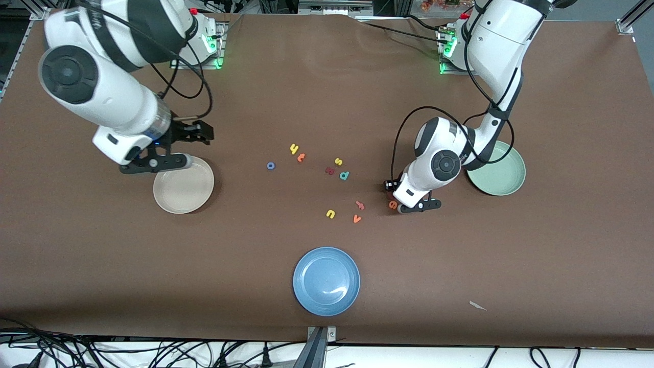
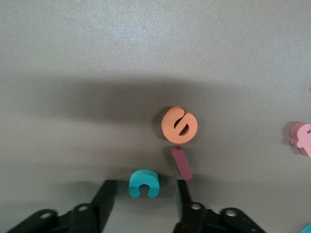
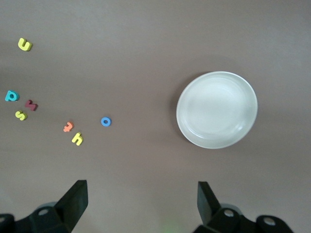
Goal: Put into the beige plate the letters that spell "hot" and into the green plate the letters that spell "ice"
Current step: 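Reach the cyan letter c with the left gripper while the right gripper advances, then close the left gripper on the cyan letter c and lift it, then drop the cyan c onto the green plate while the right gripper reaches the ring, then grasp the blue ring with the right gripper while the left gripper returns, then drop the blue ring onto the beige plate while the left gripper grasps pink letter, then drop the pink letter onto the green plate with the left gripper, then grasp the orange 6 with the left gripper while the right gripper reaches letters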
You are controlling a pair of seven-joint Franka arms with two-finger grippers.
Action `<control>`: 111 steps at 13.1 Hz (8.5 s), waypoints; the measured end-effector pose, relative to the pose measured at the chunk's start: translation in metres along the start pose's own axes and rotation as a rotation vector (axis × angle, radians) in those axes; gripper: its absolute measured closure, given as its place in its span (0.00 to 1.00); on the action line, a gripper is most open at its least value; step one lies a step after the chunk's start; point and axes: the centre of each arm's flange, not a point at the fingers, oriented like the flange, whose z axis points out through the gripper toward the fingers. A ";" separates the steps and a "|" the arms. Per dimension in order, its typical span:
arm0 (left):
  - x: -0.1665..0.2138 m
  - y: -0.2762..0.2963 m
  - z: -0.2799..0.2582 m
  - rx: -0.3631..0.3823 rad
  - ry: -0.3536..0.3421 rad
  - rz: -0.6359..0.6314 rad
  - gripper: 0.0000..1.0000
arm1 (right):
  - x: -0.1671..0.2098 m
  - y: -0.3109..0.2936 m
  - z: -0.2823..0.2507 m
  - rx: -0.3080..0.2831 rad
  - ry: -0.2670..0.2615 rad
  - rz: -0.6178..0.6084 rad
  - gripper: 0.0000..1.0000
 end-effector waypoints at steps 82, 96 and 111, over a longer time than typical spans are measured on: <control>0.035 0.031 -0.007 0.006 -0.015 -0.476 0.93 | -0.008 0.157 0.252 -0.134 0.095 -0.323 0.21; 0.063 -0.217 -0.134 0.097 -0.469 -0.065 0.93 | -0.060 -0.101 0.261 0.054 0.110 0.261 0.22; 0.053 -0.283 -0.091 0.072 -0.540 -0.009 0.09 | -0.091 -0.186 0.332 0.130 0.107 0.522 0.24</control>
